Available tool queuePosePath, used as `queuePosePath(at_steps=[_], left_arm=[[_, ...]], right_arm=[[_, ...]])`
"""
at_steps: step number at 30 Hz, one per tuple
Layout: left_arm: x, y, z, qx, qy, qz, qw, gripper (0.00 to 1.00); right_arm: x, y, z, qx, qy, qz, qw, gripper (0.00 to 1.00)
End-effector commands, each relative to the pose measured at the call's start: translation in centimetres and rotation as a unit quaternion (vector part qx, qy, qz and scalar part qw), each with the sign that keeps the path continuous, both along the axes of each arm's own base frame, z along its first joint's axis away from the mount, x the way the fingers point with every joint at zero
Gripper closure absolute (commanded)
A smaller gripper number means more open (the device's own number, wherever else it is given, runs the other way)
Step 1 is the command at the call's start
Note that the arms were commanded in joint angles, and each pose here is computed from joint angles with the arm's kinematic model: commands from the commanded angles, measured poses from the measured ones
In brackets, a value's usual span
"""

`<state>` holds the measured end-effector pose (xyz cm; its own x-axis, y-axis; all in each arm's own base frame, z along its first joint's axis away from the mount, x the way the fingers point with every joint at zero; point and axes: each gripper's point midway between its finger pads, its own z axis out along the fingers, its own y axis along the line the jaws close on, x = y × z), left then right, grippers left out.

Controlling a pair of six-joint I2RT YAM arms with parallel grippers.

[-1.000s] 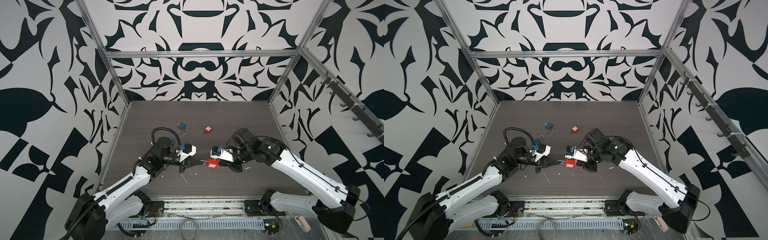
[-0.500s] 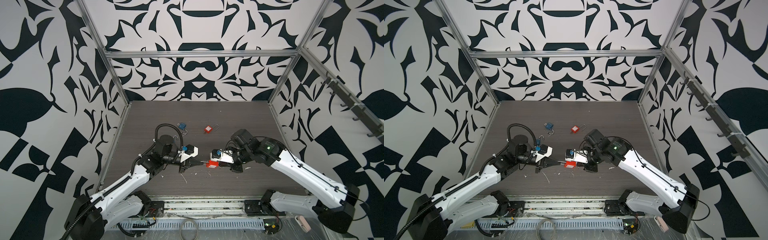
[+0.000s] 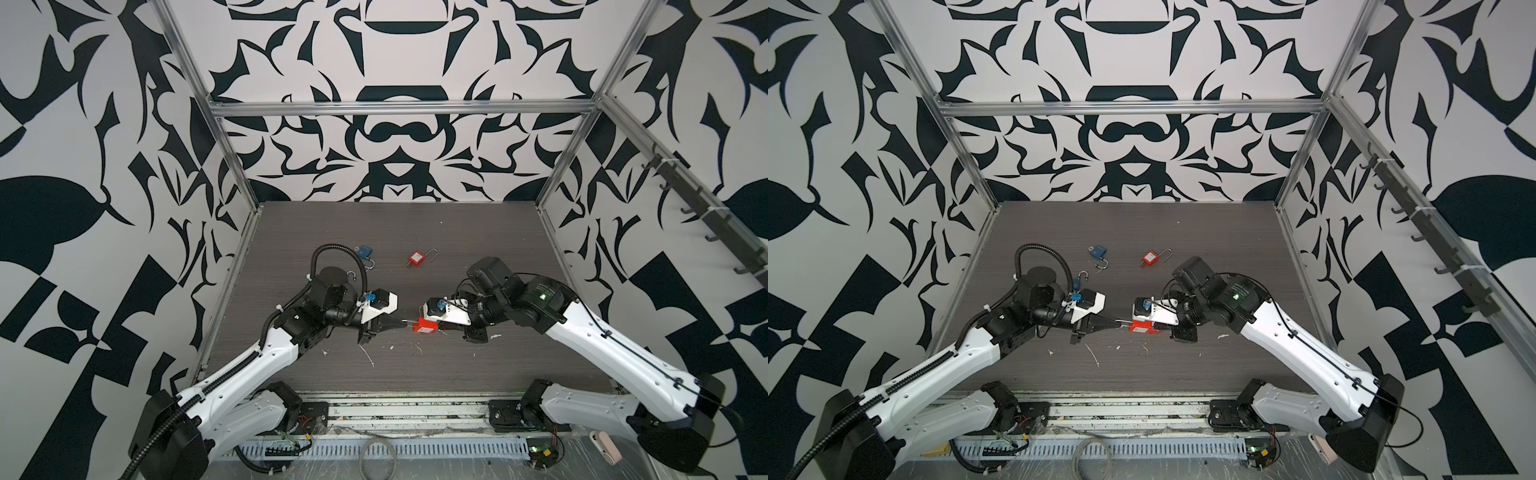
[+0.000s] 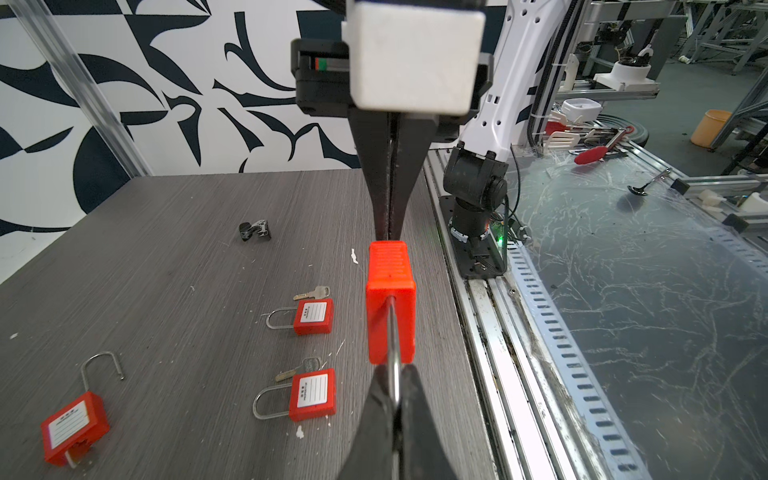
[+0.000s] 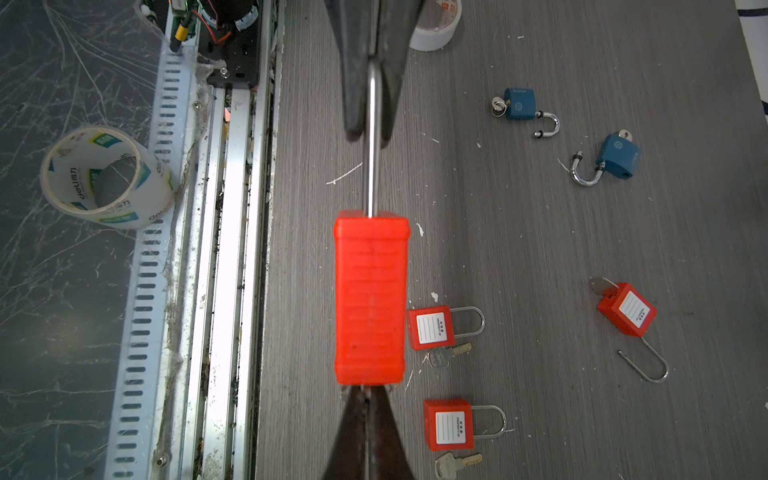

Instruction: Lock with the key

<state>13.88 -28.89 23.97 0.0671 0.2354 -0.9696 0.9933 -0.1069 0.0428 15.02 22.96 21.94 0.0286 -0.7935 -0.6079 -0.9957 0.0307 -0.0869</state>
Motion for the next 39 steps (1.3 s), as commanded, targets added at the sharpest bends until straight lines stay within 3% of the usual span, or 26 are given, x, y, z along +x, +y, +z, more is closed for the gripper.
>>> queuePosePath(at_steps=[1,10,11,15,17,34,39], left_arm=[[-0.9,0.5,0.7,-0.002,0.017,-0.022,1.000,1.00],[-1.0,0.0,0.7,-0.014,0.033,-0.042,0.998,1.00],[-1.0,0.0,0.9,-0.017,0.032,-0.041,0.998,1.00],[-0.9,0.0,0.8,-0.019,0.032,-0.040,0.999,1.00],[-1.0,0.0,0.7,-0.019,0.033,-0.040,0.998,1.00],[-0.9,-0.4,0.6,-0.023,0.032,-0.042,0.998,1.00],[-0.9,-0.5,0.7,-0.025,0.029,-0.044,0.998,1.00]], right_arm=[[-0.7,-4.2,-1.6,-0.095,0.018,-0.028,0.995,1.00],[-0.4,-2.0,0.4,-0.047,0.035,-0.023,0.998,1.00],[-0.4,-1.9,0.5,-0.046,0.039,-0.023,0.998,0.97],[-0.2,-1.7,0.8,-0.036,0.036,-0.035,0.998,0.68],[-0.3,-1.8,0.7,-0.030,0.035,-0.039,0.998,0.64],[-1.3,0.6,1.0,0.023,0.097,-0.026,0.995,0.64],[-1.0,0.7,0.1,0.007,0.106,-0.029,0.994,0.71]])
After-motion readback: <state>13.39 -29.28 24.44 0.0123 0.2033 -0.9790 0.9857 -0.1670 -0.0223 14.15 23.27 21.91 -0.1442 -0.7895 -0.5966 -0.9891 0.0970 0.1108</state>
